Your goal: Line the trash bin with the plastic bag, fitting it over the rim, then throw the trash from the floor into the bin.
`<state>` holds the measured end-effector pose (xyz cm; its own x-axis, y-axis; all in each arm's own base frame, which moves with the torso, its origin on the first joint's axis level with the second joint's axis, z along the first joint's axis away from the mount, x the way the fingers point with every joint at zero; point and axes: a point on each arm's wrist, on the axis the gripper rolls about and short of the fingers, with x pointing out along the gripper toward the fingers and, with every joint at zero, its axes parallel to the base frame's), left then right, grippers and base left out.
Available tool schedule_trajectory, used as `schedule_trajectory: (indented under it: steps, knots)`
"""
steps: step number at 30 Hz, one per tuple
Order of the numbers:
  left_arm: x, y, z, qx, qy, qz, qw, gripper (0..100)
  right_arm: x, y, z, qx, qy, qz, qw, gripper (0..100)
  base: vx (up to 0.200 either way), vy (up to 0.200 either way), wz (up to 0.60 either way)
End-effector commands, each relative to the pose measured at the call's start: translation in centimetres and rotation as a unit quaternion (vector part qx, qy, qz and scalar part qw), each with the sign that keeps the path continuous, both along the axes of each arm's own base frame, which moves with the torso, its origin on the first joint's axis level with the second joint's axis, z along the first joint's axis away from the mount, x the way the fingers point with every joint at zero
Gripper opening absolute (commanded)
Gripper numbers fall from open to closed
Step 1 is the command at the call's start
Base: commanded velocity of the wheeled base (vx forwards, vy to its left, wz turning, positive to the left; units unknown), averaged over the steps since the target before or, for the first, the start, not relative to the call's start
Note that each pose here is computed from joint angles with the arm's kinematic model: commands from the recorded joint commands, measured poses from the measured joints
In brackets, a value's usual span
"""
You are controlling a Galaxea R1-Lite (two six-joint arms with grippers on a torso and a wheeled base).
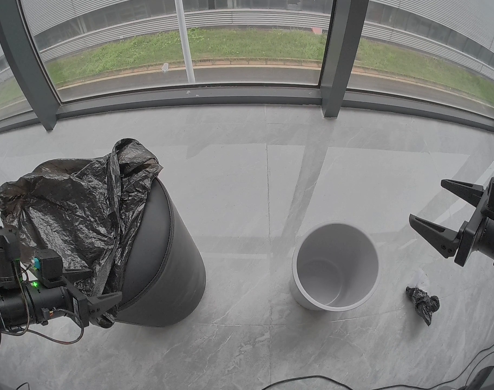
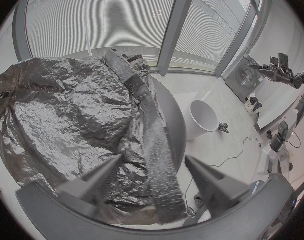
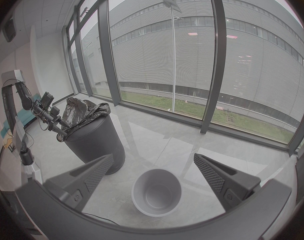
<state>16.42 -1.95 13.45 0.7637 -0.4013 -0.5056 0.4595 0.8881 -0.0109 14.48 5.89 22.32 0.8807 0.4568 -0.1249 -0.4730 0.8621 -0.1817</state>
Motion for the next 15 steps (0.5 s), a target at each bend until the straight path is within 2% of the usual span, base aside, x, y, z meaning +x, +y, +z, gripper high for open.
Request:
schedule_trajectory:
  steps: [1, 12, 14, 15]
  knots:
    - [0.6, 0.3, -0.3, 0.000, 0.004, 0.011, 0.9999, 0, -0.4, -0.2, 0.0, 0.001, -0.004, -0.002, 1.0000, 100, 0.000, 0.000, 0.00]
    - [0.5, 0.6, -0.4, 0.003, 0.000, 0.014, 0.9999, 0, -0.8, -0.4, -0.3, 0.001, -0.002, -0.002, 1.0000, 100, 0.000, 0.000, 0.00]
    - [0.6, 0.6, 0.3, 0.004, -0.016, 0.015, 0.9997, 0, -0.8, -0.4, -0.3, 0.001, -0.004, -0.001, 1.0000, 100, 0.000, 0.000, 0.00]
    - [0.9, 0.6, 1.1, 0.002, -0.039, 0.015, 0.9991, 0, -0.9, -0.4, -0.2, 0.002, -0.005, -0.001, 1.0000, 100, 0.000, 0.000, 0.00]
